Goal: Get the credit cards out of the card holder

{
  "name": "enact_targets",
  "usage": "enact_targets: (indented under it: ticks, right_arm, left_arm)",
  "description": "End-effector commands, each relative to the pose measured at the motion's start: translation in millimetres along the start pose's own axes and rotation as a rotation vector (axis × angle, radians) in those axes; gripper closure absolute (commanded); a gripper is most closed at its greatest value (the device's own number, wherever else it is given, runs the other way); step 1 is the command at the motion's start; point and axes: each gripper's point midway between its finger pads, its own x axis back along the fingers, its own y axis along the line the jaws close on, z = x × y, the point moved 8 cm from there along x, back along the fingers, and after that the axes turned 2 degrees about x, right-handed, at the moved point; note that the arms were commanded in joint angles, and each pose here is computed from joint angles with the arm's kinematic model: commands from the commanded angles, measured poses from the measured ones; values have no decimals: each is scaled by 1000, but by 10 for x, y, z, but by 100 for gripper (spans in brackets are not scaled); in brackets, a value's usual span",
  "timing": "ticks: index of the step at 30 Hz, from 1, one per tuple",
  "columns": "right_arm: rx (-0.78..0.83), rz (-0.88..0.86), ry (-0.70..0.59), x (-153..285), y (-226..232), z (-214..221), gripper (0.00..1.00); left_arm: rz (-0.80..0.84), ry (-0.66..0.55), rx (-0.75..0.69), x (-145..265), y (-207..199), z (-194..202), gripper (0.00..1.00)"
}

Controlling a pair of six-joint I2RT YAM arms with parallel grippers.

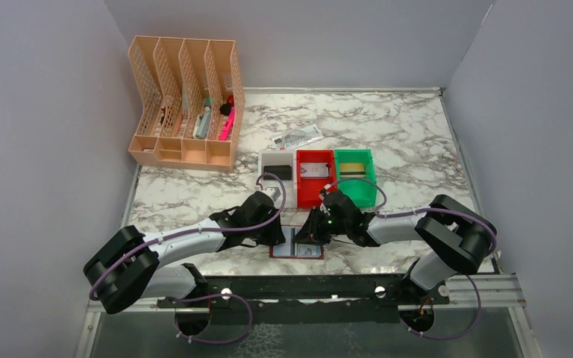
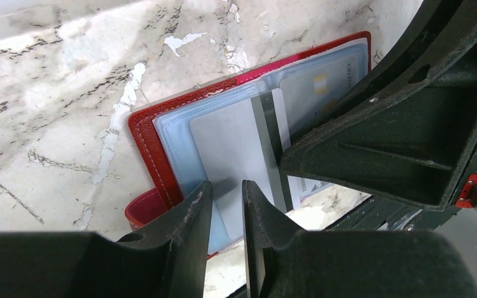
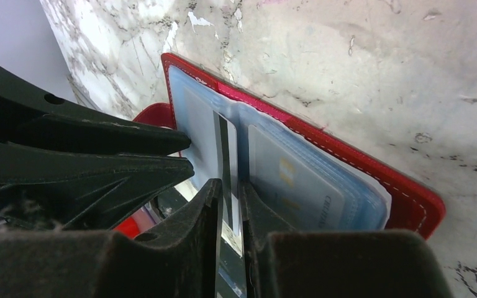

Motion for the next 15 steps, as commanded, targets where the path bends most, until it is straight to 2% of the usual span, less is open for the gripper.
enact_targets:
  ticks: [1,3,7,15]
  right_arm:
    - [-2,-16,32,-58,4,4,78]
    - [0,-34,45,-75,4,17,79]
    - [-5,-45,18,-47,-11,21,89]
    - [37,84,-76,125,-91,-35,96]
  left_arm:
    - [-76,35,-23,-26,133,86,72]
    - [-74,36,-24,-26,130,89,73]
    - [-76,35,-25,-19,140,100,73]
    - [-82,23,-33,-19,130,67,73]
